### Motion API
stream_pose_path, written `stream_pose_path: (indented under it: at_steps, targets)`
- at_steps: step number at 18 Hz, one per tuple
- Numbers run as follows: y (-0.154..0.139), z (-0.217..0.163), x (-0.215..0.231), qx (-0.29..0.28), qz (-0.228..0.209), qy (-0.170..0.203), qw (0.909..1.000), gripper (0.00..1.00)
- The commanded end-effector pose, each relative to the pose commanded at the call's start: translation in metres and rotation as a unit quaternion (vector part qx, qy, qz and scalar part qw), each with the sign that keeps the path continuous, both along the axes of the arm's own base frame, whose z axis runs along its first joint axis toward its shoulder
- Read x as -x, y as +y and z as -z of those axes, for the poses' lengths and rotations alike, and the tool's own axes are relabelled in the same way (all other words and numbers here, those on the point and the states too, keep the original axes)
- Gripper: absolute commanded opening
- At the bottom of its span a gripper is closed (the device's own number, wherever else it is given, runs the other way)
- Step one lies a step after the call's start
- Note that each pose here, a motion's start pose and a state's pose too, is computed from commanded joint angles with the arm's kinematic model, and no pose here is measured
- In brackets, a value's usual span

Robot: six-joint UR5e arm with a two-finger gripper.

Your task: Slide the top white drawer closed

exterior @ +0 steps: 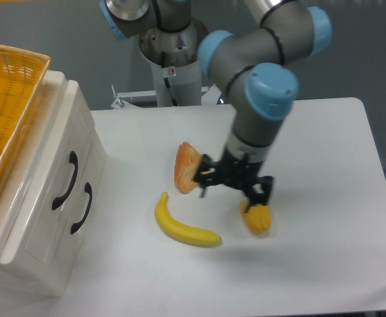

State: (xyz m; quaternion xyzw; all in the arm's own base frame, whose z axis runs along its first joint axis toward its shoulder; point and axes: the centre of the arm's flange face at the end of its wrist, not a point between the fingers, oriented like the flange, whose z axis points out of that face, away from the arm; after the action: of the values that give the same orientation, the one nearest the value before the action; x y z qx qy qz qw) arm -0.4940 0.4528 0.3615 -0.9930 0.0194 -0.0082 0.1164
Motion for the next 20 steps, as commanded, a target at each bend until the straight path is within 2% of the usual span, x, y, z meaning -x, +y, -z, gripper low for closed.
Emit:
stream_pose_path:
  at_steps: [2, 3, 5, 7, 11, 17, 18, 20]
  targets:
    - [-0.003, 0.015, 0.012, 0.014, 0.035, 0.016, 0.9991, 1.00]
    - [-0.007, 0.020, 0.019, 0.039, 0.046, 0.031, 0.9977, 1.00]
    - [-0.031, 0.033, 0.041, 0.093, 0.079, 0.052, 0.9912, 1.00]
    - [-0.050, 0.046, 0.058, 0.111, 0.109, 0.053, 0.9863, 1.00]
    - [-0.086, 0.066, 0.090, 0.116, 0.128, 0.042, 0.9841, 1.00]
    - [-0.109, 0.079, 0.120, 0.113, 0.169, 0.042, 0.9782, 1.00]
    - [-0.121, 0.079, 0.127, 0.110, 0.171, 0.042, 0.9782, 1.00]
    - [-0.127, 0.080, 0.131, 0.089, 0.174, 0.039, 0.9798, 1.00]
